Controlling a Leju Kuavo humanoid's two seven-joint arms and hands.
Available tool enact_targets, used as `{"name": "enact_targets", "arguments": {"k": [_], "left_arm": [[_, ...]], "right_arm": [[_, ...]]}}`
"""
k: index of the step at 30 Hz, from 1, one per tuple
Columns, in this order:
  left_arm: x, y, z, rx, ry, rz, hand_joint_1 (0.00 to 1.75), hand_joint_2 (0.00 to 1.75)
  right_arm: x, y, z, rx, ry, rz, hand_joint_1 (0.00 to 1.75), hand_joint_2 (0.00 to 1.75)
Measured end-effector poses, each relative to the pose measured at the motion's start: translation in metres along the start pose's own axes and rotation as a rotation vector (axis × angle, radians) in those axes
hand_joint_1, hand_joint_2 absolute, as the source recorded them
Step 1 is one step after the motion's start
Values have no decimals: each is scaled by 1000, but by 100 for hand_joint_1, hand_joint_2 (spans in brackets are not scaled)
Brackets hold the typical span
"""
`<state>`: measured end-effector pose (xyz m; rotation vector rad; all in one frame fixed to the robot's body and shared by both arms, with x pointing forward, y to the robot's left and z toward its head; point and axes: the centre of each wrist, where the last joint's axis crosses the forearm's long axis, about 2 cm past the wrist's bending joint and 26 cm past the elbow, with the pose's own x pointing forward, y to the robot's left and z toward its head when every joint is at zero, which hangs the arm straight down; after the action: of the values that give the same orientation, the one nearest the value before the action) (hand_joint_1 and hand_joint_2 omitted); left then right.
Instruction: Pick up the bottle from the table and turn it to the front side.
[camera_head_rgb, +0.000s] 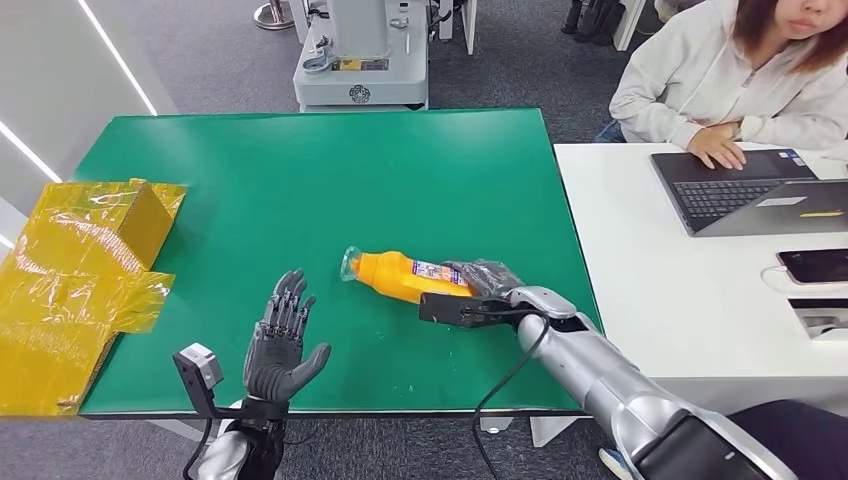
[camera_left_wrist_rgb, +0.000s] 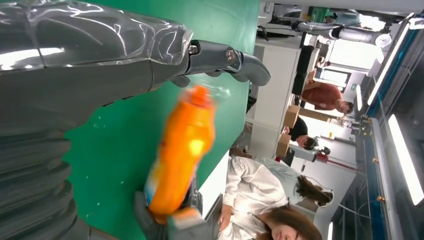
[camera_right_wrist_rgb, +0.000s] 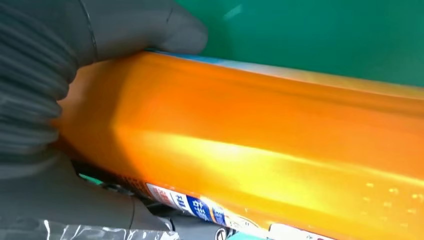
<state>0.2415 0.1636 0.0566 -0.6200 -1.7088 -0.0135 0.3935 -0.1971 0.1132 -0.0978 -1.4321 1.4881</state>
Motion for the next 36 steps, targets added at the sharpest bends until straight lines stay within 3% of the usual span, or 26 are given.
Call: {"name": "enact_targets", "arguments": {"k": [4,9,13,16,25,32,36], "left_arm": [[2,6,3,26,-26,-34,0,175],[12,25,6,65,-55,-104,0,175],[21,39,2,44,-47,-101,0,175],[28,45,-15,-20,-42,-42,0,175],[56,46,-97,-178,-54,4,0,175],[76,32,-131,-262,-60,27,0,175],[84,28,-141,-299,-68,33,0,175]], "right_arm": [[6,33,14,-189,-141,-253,175,175],[25,67,47,-467,-236,-367,175,175],[36,69,71,-618,-291,-370,175,175],[45,60,75,-679,-327,-337,175,175],[75,23,43,-696,-428,-299,175,175],[90,5,10,-627,-449,-269,175,175],[95,10,-4,-564,-441,-258,175,175]]}}
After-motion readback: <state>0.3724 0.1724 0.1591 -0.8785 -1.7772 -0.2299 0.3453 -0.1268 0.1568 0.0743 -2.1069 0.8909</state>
